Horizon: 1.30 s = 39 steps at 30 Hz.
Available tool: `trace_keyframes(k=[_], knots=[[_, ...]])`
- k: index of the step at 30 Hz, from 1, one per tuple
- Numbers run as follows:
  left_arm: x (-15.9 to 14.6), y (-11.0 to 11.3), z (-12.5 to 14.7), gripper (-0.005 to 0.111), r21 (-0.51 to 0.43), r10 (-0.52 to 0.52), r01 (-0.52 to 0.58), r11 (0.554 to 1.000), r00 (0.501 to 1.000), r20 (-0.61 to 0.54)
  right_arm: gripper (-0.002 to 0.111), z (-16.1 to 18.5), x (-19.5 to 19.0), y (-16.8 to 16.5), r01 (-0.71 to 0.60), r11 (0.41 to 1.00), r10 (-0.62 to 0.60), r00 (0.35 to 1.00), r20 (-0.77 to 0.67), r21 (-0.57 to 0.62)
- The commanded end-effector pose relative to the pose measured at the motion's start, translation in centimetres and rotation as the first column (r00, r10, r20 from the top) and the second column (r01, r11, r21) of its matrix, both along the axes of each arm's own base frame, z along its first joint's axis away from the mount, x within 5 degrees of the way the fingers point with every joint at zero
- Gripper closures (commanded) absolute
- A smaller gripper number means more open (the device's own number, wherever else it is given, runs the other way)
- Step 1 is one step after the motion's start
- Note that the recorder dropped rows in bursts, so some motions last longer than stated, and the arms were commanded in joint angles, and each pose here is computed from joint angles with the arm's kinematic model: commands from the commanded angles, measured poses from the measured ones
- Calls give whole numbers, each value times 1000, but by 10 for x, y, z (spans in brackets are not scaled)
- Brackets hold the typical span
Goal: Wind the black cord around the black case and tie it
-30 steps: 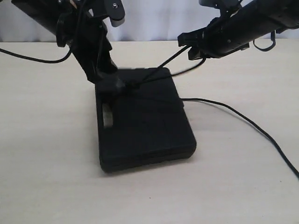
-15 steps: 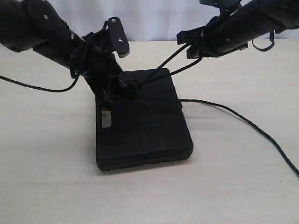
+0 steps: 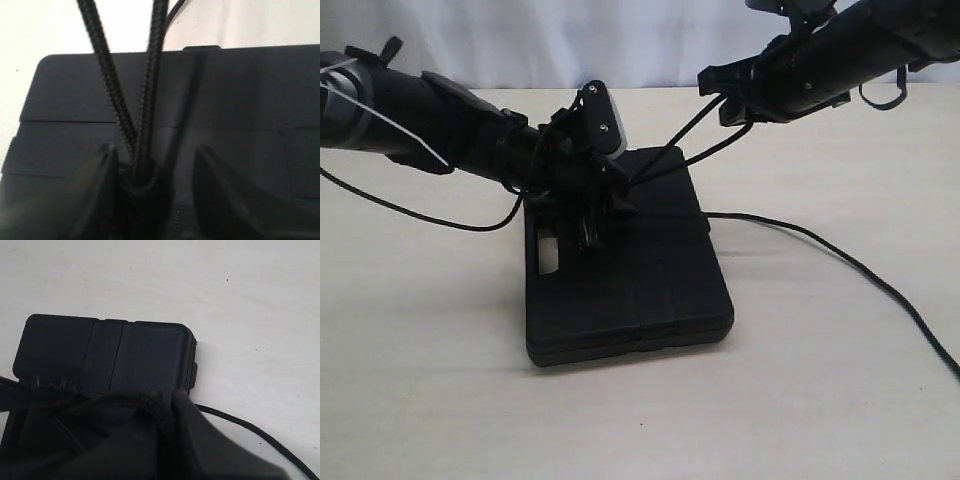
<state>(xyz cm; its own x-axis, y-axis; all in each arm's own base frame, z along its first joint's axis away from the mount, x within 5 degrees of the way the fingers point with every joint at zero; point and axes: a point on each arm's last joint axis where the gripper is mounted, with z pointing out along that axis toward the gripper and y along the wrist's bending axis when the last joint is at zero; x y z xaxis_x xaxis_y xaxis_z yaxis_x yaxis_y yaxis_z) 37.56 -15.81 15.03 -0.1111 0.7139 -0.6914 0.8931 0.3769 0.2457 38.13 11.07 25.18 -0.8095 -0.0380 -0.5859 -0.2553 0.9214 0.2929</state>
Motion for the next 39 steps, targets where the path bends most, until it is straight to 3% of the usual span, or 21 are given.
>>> trace_keyframes(k=[1,3,7,13,20,26,29,31,36,39], knots=[[4,-2,-5,93,-3,3,-3,1000,1000,5,103,8,-1,0,0,1000,0,999,32,6],[3,-2,-5,107,-9,-1,1,1000,1000,1,102,8,0,0,1,1000,-1,999,34,6],[2,-5,-4,107,-43,-8,8,999,1000,-16,99,8,-1,0,-4,1000,4,999,33,-5],[2,-5,-3,107,-60,5,-7,998,1000,-21,69,23,1,-2,-8,999,8,1000,5,-32],[-1,-6,-4,107,-35,-52,52,998,998,-19,39,67,-7,-19,-55,975,52,998,-22,-215],[-4,-6,-5,107,-15,-101,101,995,995,-19,39,92,-21,-70,101,922,-115,993,-15,-374],[-6,-6,-4,107,8,-150,150,989,989,-15,39,79,-28,-97,126,886,-197,974,-114,-447],[-8,-7,-1,107,18,-185,185,983,983,-7,39,57,-33,-107,83,879,-189,965,-184,-469],[-14,-7,18,107,29,-254,254,967,967,26,39,2,-42,-108,-222,819,37,941,-337,-529],[-20,-7,25,107,39,-315,314,949,949,29,39,-32,-47,-107,-337,788,109,900,-422,-516]])
